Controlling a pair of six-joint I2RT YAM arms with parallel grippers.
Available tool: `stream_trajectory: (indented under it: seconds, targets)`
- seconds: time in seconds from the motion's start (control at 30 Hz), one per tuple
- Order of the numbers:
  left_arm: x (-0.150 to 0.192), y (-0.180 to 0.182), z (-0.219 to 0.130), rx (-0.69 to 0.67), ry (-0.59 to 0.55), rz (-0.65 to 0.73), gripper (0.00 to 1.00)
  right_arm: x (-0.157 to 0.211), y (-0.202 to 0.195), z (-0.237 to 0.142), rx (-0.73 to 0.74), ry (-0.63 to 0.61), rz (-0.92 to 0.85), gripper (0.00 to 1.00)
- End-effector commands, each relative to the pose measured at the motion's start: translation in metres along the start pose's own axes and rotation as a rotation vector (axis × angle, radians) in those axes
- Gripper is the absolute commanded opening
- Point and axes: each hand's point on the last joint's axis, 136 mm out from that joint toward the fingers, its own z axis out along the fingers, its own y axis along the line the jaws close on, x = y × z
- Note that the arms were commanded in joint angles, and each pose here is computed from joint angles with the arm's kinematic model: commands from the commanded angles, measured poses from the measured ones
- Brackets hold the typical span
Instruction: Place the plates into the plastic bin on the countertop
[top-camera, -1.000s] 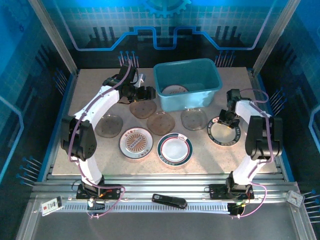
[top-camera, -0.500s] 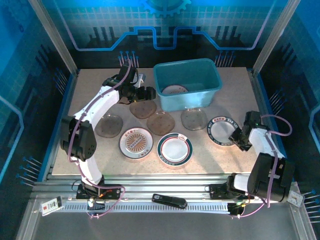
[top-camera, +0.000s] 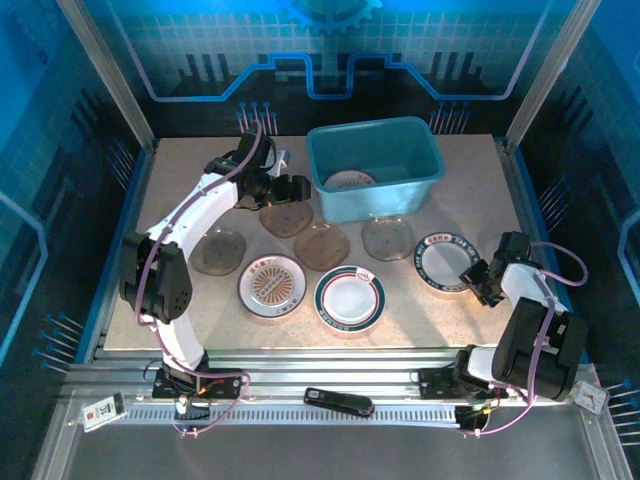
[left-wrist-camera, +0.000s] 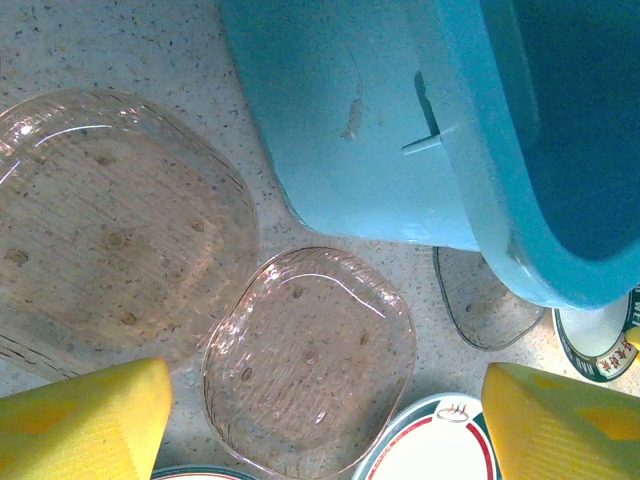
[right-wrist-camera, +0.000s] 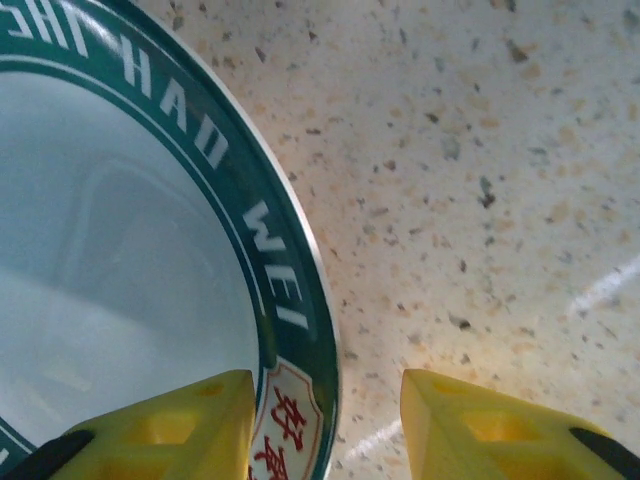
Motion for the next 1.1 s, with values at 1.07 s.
stream_trajectory:
  seconds: [1.07]
  targets:
    - [0.004, 0.002, -0.003, 0.009, 0.002, -0.029, 0.82, -0.015, 0.012, 0.011, -0.044, 0.016, 0.011, 0.14]
